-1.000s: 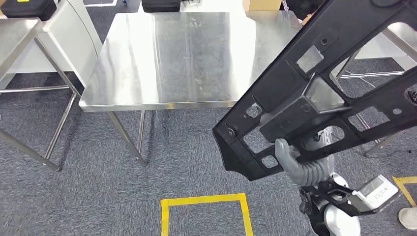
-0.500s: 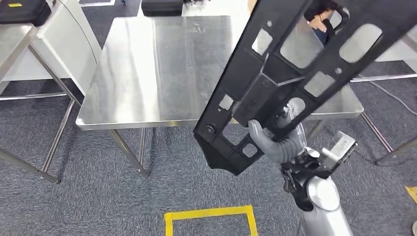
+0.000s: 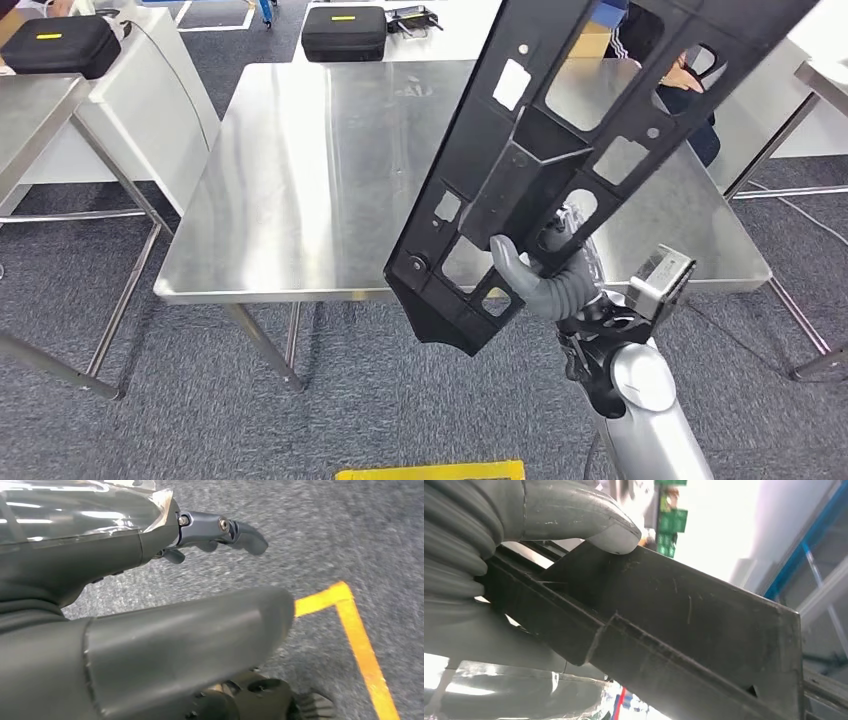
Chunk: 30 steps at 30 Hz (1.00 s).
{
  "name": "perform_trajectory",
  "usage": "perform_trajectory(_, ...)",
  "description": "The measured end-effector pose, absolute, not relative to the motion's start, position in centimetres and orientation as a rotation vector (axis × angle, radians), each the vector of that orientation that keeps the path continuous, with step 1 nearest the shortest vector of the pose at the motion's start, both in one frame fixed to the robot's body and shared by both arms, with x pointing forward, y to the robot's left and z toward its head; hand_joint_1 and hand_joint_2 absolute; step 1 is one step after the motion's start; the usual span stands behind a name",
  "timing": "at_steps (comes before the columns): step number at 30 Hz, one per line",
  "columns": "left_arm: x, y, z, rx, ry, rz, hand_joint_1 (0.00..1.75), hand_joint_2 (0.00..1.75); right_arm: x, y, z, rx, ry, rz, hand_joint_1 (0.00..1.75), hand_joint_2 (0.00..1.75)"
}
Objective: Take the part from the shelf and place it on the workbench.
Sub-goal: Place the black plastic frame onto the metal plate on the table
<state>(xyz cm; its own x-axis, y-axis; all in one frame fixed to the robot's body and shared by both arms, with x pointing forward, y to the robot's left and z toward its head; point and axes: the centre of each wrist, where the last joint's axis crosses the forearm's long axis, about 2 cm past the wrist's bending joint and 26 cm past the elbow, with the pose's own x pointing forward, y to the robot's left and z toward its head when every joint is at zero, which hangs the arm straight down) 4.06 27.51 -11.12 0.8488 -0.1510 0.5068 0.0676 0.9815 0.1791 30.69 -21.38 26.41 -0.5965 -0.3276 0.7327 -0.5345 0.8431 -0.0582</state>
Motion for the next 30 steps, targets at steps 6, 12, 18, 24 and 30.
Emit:
perform_trajectory(6, 4.4, 27.4, -11.1, 0.152, -0.546, -0.130, 0.00, 0.00, 31.0, -21.2, 26.7, 0.530, -2.256, 0.376, 1.64, 1.75)
perform_trajectory(12, 4.2, 27.5, -11.1, 0.148, -0.544, -0.153, 0.00, 0.00, 31.5, -20.4, 26.7, 0.377, -2.254, 0.456, 1.64, 1.75)
perform_trajectory(18, 4.7, 27.4, -11.0, 0.151, -0.552, -0.166, 0.00, 0.00, 32.2, -19.8, 26.8, 0.300, -2.251, 0.515, 1.64, 1.75)
perform_trajectory(24, 5.0, 27.0, -11.0, 0.156, -0.541, -0.165, 0.00, 0.00, 33.2, -19.2, 26.7, 0.216, -2.227, 0.569, 1.64, 1.75)
perform_trajectory(30, 5.4, 26.7, -10.9, 0.164, -0.534, -0.176, 0.00, 0.00, 35.3, -17.5, 28.2, -0.028, -2.209, 0.721, 1.64, 1.75)
